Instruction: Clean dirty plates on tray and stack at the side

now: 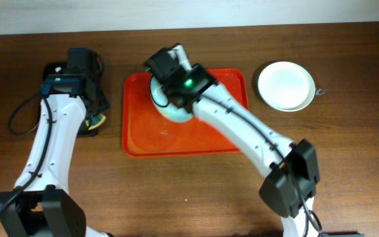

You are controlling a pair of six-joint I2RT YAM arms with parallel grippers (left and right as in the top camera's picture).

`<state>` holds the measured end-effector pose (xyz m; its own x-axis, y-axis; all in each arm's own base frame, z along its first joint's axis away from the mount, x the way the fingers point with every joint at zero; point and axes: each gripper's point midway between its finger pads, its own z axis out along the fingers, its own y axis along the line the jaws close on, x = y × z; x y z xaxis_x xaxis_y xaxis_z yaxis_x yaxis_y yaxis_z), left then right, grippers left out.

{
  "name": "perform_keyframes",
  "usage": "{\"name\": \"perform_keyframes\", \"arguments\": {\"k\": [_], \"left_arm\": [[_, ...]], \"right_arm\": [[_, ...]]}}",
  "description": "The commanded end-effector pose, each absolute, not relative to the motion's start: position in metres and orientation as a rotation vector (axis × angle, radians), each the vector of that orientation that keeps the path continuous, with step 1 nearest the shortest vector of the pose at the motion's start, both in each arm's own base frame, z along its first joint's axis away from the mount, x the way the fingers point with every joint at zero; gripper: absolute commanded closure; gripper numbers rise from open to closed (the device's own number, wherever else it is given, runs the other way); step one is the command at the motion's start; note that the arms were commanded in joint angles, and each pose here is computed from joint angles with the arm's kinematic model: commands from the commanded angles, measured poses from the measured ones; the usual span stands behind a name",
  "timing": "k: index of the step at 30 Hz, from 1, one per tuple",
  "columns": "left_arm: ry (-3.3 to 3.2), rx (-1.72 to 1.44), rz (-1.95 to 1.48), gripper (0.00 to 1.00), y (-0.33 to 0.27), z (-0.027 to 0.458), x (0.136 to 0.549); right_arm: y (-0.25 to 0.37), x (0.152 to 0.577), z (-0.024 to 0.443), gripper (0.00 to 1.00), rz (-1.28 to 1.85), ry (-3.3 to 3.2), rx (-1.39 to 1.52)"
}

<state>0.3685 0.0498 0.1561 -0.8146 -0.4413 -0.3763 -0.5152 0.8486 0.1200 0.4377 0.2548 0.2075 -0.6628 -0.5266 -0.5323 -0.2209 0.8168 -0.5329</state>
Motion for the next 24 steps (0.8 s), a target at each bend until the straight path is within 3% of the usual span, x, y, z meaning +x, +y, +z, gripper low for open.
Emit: {"name": "perform_keyframes", "arguments": {"k": [1,4,10,12,15,16,20,22,24], "left_arm": [[2.694,-0.792,0.348,1.00,0.066,0.153,0.358],[2.688,-0.811,0.347,1.00,0.068,0.153,0.358],[2.691,-0.811,0.348,1.00,0.068,0.153,0.357],[2.698,-0.811,0.352,1.00,0.068,0.153,0.355],[2.700,-0.811,0.354,1.00,0.068,0.153,0.355],[2.701,-0.811,0.354,1.00,0.068,0.152,0.354],[2.701,-0.811,0.354,1.00,0.068,0.152,0.354],[2.702,-0.811,0.354,1.00,0.068,0.152,0.354],[2.702,-0.811,0.354,1.00,0.068,0.152,0.354]], "right_arm": [[0.241,0.428,0.298,0.96,-1.096,1.898,-0.484],[0.255,0.415,0.319,0.96,-1.299,1.782,-0.634],[0.252,0.404,0.347,0.96,-1.490,1.693,-0.593],[0.255,0.413,0.331,0.96,-1.293,1.745,-0.495],[0.272,0.414,0.217,0.96,-0.863,2.115,-1.064],[0.257,0.416,0.206,0.96,-0.850,2.178,-1.087],[0.187,0.451,0.258,0.96,-0.986,2.154,-0.761],[0.159,0.471,0.251,0.96,-0.708,2.279,-0.690],[0.130,0.482,0.223,0.96,-0.208,2.468,-0.588]]}}
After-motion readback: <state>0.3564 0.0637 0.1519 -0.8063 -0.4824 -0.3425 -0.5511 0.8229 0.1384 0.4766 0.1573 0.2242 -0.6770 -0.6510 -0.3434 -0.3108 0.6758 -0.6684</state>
